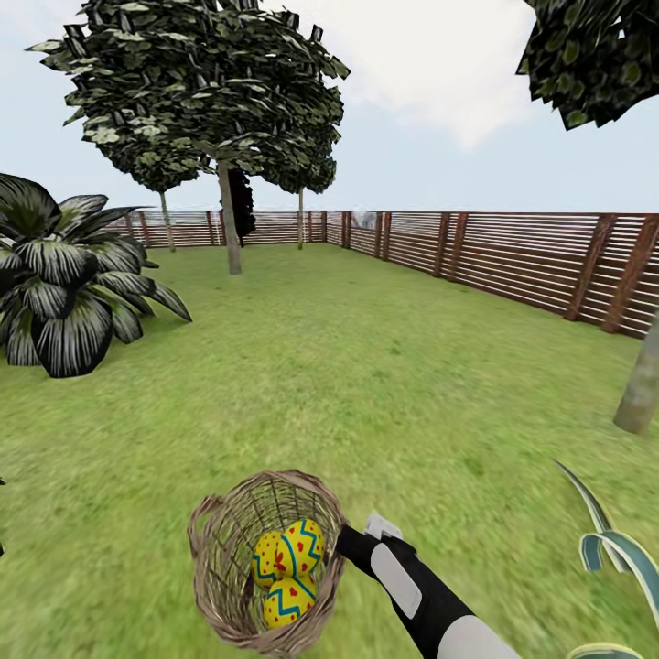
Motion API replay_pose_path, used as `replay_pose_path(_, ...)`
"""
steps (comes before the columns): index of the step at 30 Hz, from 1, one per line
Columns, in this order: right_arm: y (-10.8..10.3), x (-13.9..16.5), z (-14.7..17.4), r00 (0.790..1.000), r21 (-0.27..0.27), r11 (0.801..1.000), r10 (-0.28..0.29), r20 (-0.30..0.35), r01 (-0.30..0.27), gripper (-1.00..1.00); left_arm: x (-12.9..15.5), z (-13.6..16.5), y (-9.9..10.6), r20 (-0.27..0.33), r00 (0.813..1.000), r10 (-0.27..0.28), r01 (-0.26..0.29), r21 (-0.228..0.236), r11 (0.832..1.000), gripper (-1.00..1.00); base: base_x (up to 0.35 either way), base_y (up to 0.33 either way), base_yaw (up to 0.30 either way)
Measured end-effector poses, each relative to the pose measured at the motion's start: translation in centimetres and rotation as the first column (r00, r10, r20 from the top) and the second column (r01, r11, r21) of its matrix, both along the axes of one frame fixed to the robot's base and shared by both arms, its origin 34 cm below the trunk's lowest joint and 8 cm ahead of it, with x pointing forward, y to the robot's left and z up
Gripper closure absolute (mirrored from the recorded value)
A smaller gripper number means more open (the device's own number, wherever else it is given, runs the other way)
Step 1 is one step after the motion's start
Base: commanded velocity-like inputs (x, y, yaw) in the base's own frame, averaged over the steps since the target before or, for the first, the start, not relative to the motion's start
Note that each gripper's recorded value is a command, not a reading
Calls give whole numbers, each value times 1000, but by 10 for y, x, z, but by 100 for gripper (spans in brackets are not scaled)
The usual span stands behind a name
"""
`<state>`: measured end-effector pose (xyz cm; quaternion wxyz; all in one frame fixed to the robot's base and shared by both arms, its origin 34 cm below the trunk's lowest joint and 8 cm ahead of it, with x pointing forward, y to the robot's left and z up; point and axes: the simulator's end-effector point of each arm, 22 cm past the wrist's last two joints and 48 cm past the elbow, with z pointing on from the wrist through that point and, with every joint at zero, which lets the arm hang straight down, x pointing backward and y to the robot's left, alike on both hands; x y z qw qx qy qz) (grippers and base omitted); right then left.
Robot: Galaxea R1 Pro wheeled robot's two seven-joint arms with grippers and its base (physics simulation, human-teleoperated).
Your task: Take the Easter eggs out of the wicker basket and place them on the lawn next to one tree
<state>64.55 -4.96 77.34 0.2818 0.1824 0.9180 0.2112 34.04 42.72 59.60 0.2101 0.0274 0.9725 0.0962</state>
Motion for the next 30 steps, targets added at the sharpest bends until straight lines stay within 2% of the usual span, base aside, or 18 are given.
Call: replay_pose_path(30,0,0,0,1000,0,1000,-1,0,1,100,0,0,0,1,1000,0,0,1,1000,-100,329,0,0)
